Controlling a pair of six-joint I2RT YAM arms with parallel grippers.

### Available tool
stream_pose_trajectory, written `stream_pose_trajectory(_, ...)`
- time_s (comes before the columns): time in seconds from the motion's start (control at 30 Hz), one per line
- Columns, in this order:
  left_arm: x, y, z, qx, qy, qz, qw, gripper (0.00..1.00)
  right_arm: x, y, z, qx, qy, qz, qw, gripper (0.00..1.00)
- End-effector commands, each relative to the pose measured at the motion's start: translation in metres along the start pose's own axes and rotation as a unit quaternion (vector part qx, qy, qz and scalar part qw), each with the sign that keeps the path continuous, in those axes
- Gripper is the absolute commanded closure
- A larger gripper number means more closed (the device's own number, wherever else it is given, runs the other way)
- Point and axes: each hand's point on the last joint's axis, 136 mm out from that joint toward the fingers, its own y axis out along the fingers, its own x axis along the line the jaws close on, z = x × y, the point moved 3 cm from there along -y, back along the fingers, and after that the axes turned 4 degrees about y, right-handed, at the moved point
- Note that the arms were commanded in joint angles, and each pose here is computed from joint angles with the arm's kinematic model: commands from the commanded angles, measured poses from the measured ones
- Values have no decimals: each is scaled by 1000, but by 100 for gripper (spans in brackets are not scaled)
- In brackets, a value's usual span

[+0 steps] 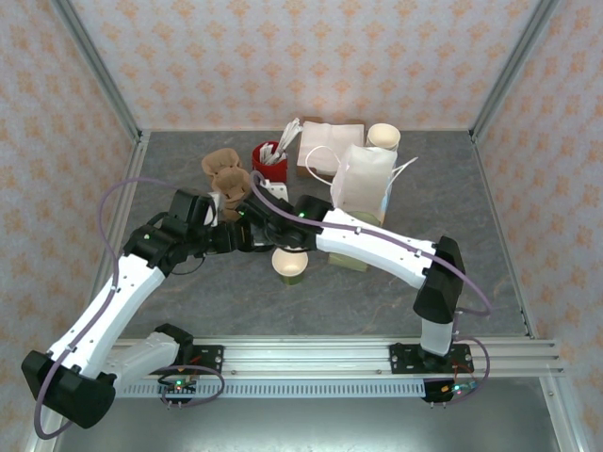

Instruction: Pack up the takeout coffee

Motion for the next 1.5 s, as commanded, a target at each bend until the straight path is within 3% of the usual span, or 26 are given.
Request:
stream_pose_trajectory(0.0,-14,-32,-14,-40,40,24,998,47,-9,-19,-8,2,9,-2,1000,100)
stream_pose_trajectory(0.1,-26,-61,-24,-79,77,50,993,42,-18,-24,-7,33,28,-20,999,100)
stream_pose_trajectory(0.27,-44,-113,-35,-147,170,74,972,42,-33,-40,-1,91,56,-56,993,100)
stream_pose_trajectory(0.43,-70,-154,-23,-191,305,137,923,44,-45,-65,6,157,94,-111,977,100)
stream_pose_trajectory(0.57,-81,-166,-11,-214,378,169,885,49,-54,-85,12,190,115,-150,963,100)
stream_pose_trajectory(0.87,-109,-158,9,-221,501,230,804,44,-64,-112,28,248,121,-194,941,100)
stream_pose_trajectory(1.1,-128,-124,36,-161,627,215,731,45,-64,-115,36,266,114,-205,935,100)
stream_pose_trajectory(1.23,-133,-112,41,-163,651,219,708,44,-64,-114,41,277,113,-207,931,100)
stream_pose_trajectory(1.47,-134,-99,46,-143,673,221,691,48,-65,-115,43,283,111,-209,929,100)
